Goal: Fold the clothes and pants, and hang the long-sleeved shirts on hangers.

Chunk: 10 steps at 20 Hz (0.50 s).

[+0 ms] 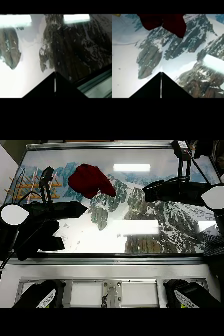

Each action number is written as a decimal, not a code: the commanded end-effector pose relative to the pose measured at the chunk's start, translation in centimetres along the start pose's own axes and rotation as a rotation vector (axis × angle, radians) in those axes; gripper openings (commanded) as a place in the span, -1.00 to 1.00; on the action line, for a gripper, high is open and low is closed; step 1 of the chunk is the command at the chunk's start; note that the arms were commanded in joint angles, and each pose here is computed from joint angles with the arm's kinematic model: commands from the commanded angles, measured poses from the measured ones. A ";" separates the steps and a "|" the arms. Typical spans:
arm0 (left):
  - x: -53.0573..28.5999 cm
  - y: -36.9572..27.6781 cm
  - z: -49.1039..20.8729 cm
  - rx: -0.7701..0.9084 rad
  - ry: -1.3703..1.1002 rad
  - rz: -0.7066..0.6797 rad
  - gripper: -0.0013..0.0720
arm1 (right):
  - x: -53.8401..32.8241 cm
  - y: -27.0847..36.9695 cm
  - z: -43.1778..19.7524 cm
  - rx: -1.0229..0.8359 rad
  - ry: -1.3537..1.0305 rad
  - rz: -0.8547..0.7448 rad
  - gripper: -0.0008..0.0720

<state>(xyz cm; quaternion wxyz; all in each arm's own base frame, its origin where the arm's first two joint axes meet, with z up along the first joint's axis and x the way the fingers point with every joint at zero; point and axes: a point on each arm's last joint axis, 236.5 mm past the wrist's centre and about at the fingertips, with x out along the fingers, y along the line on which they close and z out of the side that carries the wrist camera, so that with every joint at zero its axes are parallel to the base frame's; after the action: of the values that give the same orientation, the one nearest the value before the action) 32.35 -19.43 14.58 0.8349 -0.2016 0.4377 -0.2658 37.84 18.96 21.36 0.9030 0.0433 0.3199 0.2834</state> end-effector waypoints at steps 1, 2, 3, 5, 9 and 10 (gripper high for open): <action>0.0 0.0 0.0 0.001 0.000 -0.001 -0.92 | 0.0 0.0 0.0 0.000 0.000 0.000 -0.93; 0.0 0.0 0.0 0.001 0.000 -0.001 -0.92 | 0.0 0.0 0.0 0.000 0.000 0.000 -0.93; 0.0 0.0 0.0 0.001 0.000 -0.001 -0.92 | 0.0 0.0 0.0 0.000 0.000 0.000 -0.93; 0.0 0.0 0.0 0.001 0.000 -0.001 -0.92 | 0.0 0.0 0.0 0.000 0.000 0.000 -0.93; 0.0 0.0 0.1 0.000 -0.004 -0.001 -0.92 | 0.0 0.0 0.0 0.000 0.000 0.000 -0.93; 0.0 0.0 1.2 0.001 -0.052 0.001 -0.92 | 0.0 0.0 0.0 0.000 0.000 0.000 -0.93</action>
<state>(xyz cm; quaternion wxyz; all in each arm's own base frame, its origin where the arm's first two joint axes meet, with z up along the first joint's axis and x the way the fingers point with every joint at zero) 32.45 -19.42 14.64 0.8360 -0.2022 0.4356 -0.2653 37.84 18.96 21.36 0.9030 0.0433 0.3199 0.2834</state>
